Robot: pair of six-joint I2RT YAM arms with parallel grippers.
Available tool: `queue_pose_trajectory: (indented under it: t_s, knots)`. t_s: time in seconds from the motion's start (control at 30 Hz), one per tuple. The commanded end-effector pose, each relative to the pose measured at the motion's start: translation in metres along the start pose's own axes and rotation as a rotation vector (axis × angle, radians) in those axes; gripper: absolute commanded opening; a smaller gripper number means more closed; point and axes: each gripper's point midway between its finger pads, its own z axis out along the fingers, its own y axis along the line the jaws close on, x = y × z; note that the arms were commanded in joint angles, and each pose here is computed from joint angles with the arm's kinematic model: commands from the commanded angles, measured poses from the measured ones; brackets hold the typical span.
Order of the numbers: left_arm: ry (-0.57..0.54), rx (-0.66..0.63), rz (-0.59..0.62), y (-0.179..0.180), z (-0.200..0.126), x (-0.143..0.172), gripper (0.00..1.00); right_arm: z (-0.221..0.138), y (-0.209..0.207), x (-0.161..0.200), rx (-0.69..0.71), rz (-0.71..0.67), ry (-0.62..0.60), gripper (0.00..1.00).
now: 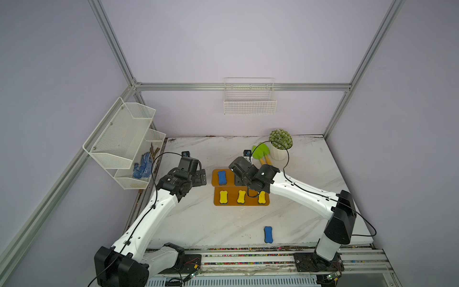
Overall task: Remove the whiteboard erasers from the shelf
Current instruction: Pick up the whiteboard eraser from the shelf.
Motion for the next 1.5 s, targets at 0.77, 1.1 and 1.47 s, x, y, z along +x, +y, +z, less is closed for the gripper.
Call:
queue_pose_trajectory:
  t_s: [0.77,1.1,1.47]
  knots:
    - [-0.042,-0.049,0.015,0.004,0.004,-0.01,1.0,0.039,-0.011,0.012,0.067,-0.071,0.079,0.47]
    - [-0.045,-0.056,0.019,0.004,0.006,-0.01,1.0,0.037,-0.014,0.011,0.066,-0.069,0.078,0.34]
    - [-0.062,-0.049,0.02,0.006,0.002,-0.011,1.0,-0.001,-0.021,0.023,0.025,-0.046,0.088,0.27]
